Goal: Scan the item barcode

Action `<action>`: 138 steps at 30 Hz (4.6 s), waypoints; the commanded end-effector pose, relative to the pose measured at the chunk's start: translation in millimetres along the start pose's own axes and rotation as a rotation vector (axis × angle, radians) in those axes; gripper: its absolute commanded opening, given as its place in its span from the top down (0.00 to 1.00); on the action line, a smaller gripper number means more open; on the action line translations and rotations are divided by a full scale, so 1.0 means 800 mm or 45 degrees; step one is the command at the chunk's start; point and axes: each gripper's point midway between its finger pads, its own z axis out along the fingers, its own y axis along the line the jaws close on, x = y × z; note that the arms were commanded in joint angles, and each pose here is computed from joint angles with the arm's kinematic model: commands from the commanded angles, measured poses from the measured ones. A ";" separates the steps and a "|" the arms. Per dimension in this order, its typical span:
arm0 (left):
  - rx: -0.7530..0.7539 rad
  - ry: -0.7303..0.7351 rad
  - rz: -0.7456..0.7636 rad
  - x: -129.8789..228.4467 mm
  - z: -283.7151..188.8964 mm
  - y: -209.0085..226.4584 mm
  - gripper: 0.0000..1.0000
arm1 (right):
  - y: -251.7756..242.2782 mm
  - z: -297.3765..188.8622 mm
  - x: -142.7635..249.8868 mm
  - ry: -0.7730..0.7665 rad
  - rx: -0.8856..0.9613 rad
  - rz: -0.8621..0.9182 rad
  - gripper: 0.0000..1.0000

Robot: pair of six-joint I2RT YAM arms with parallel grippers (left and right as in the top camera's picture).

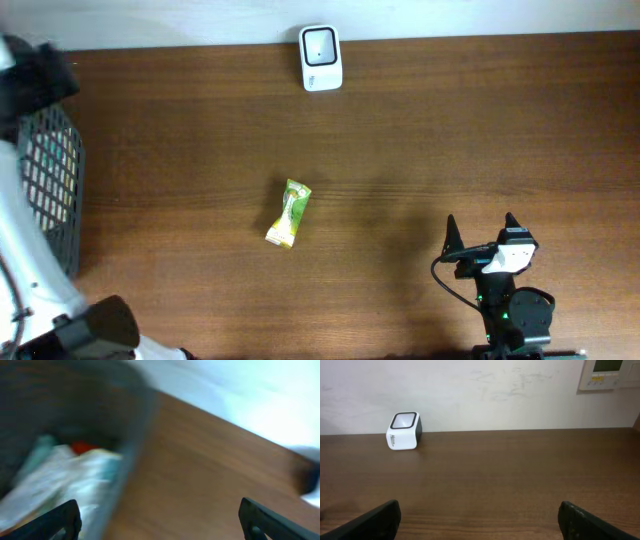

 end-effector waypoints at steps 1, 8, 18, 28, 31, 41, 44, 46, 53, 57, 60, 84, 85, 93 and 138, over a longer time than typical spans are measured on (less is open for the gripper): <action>-0.341 -0.064 -0.232 -0.009 -0.026 0.140 0.01 | 0.001 0.000 0.004 0.007 -0.005 -0.009 0.01; -0.201 0.323 -0.181 0.086 0.109 0.248 0.07 | 0.001 0.000 0.004 0.007 -0.005 -0.009 0.01; 0.031 0.459 0.020 0.152 0.256 0.258 0.03 | 0.001 0.000 0.004 0.007 -0.005 -0.009 0.01; 0.082 0.497 0.043 0.189 0.311 0.245 0.04 | 0.001 0.000 0.004 0.007 -0.005 -0.009 0.01; 0.097 0.509 0.047 0.208 0.325 0.239 0.04 | 0.001 0.000 0.004 0.007 -0.005 -0.009 0.01; 0.422 0.472 -0.106 0.223 0.327 0.183 1.00 | 0.001 0.000 0.004 0.007 -0.005 -0.009 0.01; 0.287 0.286 -0.407 0.127 0.275 0.225 1.00 | 0.001 0.000 0.004 0.007 -0.005 -0.009 0.01; 0.249 0.062 -0.334 0.037 0.199 0.222 1.00 | 0.001 0.000 0.004 0.007 -0.005 -0.009 0.01; 0.265 -0.359 -0.101 -0.068 -0.092 0.080 1.00 | 0.001 0.000 0.004 0.007 -0.005 -0.009 0.01; 0.431 -0.004 0.018 0.012 -0.052 -0.051 1.00 | 0.001 0.000 0.004 0.007 -0.005 -0.009 0.01; 0.475 0.415 0.171 0.149 0.045 -0.135 1.00 | 0.001 0.000 0.004 0.007 -0.005 -0.009 0.01; -0.435 0.012 -0.618 0.043 0.013 0.214 0.01 | 0.001 0.000 0.004 0.007 -0.005 -0.009 0.01; -0.461 0.098 -0.673 0.065 0.029 0.226 0.01 | 0.001 0.000 0.004 0.007 -0.005 -0.009 0.02; -0.692 0.680 -0.895 0.220 0.112 0.289 0.00 | 0.001 0.000 0.004 0.007 -0.005 -0.009 0.01; 0.578 0.610 0.740 0.416 0.072 -0.417 0.01 | 0.001 0.000 0.004 0.007 -0.005 -0.009 0.01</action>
